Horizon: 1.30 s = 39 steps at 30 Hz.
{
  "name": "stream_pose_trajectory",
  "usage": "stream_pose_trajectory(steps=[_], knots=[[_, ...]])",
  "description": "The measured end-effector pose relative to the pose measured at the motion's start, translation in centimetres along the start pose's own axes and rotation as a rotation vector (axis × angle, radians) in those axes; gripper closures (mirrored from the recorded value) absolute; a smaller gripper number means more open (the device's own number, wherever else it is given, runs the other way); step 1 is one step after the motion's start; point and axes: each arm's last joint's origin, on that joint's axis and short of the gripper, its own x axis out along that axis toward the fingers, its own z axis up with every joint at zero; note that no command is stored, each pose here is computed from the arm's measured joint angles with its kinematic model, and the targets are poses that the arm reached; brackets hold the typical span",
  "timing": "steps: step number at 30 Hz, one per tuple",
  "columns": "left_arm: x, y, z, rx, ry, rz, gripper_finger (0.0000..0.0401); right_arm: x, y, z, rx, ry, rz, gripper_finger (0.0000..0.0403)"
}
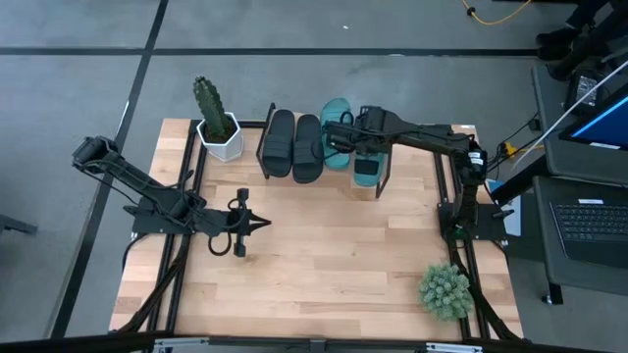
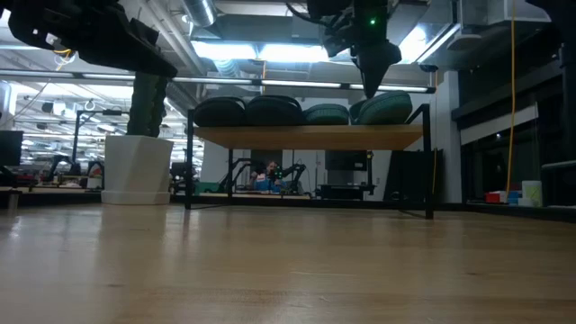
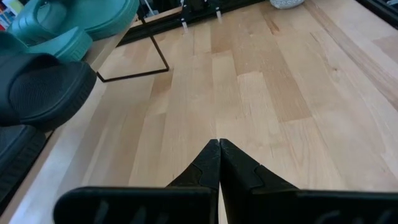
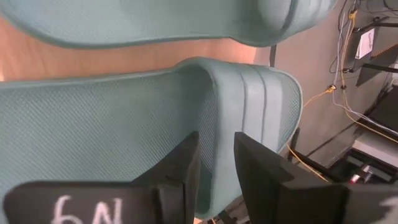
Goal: Pick and place slides into the shelf
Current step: Adjust the green slides on the shelf
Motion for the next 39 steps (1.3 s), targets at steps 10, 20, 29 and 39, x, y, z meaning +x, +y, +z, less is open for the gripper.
stream_pose_trajectory(steps=[10, 20, 29, 39], knots=[[0.0, 0.0, 0.0, -0.001, -0.001, 0.0, 0.0401, 0.1, 0.0, 0.0, -0.005, 0.007, -0.028, 0.0303], [0.0, 0.0, 0.0, -0.001, -0.002, 0.0, 0.0401, 2.3, 0.9, 0.0, -0.051, 0.093, -0.122, 0.0303], [0.0, 0.0, 0.0, -0.001, -0.002, 0.0, 0.0401, 2.9, 1.2, 0.5, -0.028, 0.069, -0.144, 0.0306], [0.0, 0.0, 0.0, -0.001, -0.002, 0.001, 0.0401, 2.9, 1.2, 0.7, -0.013, 0.052, -0.165, 0.039]])
